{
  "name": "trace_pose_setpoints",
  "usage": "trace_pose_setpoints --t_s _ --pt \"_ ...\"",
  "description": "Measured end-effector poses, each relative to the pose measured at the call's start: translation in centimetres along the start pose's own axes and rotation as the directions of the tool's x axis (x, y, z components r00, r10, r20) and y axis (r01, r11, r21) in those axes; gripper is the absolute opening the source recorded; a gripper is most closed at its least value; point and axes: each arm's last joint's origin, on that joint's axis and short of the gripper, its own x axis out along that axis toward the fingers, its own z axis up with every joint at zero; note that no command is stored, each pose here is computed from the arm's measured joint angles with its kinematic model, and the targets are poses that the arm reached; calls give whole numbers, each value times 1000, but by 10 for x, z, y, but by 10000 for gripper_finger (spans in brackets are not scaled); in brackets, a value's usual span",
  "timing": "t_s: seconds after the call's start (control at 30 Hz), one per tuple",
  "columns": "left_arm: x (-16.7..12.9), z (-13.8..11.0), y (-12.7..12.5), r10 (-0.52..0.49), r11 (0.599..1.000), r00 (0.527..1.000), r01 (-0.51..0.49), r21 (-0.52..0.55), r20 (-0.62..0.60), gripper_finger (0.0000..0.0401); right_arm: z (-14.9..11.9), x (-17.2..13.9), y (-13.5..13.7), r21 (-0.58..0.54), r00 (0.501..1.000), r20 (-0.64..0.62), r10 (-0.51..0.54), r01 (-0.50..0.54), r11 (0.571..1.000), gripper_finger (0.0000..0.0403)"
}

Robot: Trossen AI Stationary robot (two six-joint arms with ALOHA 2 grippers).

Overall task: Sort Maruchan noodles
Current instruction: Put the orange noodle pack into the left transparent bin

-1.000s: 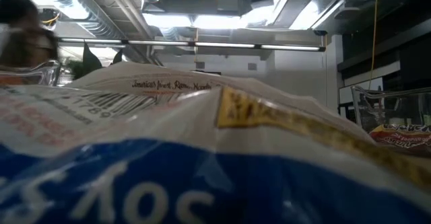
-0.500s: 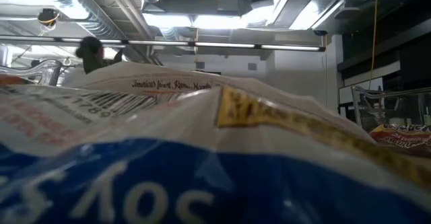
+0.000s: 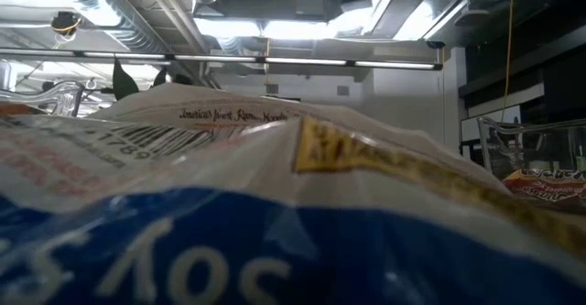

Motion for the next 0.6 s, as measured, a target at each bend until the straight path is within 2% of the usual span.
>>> trace_pose_setpoints --t_s 0.23,0.33,0.47,0.6 --pt "5 -4 4 -23 999 1000 23 -44 6 292 -8 10 2 -20 1000 -22 -13 12 1000 0" --pt "8 -3 3 -26 998 999 28 -53 32 297 -10 14 1 -36 999 -33 -18 17 999 0" --pt "13 -8 0 -83 995 996 85 -43 44 298 -11 20 -4 -37 999 -33 -23 22 999 0" --pt "18 -15 1 -76 996 997 77 -43 25 298 -10 26 -7 -25 1000 -17 1 -2 1000 0"
